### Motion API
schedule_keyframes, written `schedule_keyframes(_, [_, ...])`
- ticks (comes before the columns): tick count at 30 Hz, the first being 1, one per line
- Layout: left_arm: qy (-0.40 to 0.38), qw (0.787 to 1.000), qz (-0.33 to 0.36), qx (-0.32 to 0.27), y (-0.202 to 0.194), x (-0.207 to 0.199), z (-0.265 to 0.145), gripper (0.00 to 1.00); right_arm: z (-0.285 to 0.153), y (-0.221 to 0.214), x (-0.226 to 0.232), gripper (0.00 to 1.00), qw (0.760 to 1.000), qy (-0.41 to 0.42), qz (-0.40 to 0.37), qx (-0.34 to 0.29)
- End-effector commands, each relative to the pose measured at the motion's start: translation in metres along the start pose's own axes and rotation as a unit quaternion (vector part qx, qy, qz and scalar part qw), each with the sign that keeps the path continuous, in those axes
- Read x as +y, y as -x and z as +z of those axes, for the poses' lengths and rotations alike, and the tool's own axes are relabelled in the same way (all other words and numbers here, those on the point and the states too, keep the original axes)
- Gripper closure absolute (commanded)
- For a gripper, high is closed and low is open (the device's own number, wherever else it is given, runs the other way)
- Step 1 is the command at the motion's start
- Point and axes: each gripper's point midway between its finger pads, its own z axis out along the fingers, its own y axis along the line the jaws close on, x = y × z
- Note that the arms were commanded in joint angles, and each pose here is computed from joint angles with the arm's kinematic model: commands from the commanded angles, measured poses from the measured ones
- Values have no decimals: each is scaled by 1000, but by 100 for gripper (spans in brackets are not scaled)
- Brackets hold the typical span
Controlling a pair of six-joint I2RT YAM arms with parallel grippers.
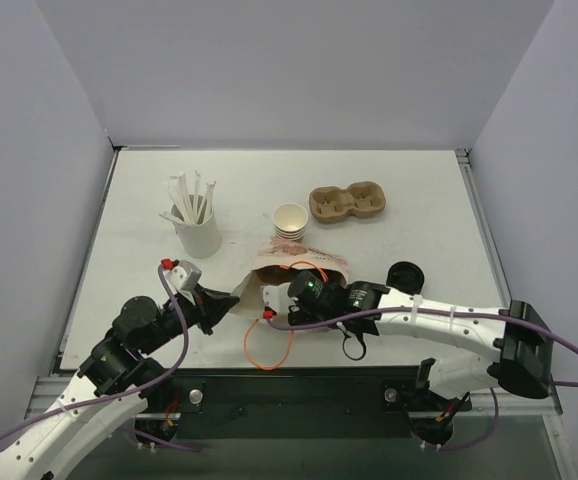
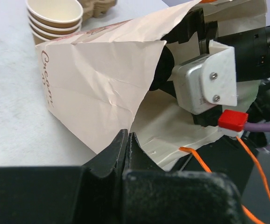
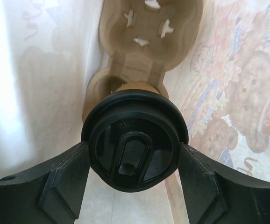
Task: Pack the takeout coffee
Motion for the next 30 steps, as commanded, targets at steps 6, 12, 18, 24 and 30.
schedule_keyframes(6, [92,992,38,-74,48,23,-21,100,24,32,-29,64,999,-13,-21,-20])
schedule_keyframes(12, [96,992,37,-69,43,25,-24,100,14,17,-28,65,1000,-25,-13,-2])
schedule_keyframes(18, [103,992,35,-69,40,29,-21,100,4,3,-28,65,999,-29,-14,16])
schedule_keyframes(24, [97,992,37,-68,40,27,-19,100,-1,-1,-16,65,1000,4,-15,17])
schedule_keyframes(30, [78,995,15,-67,42,18,-14,100,7,17,-26,64,999,6,35,0])
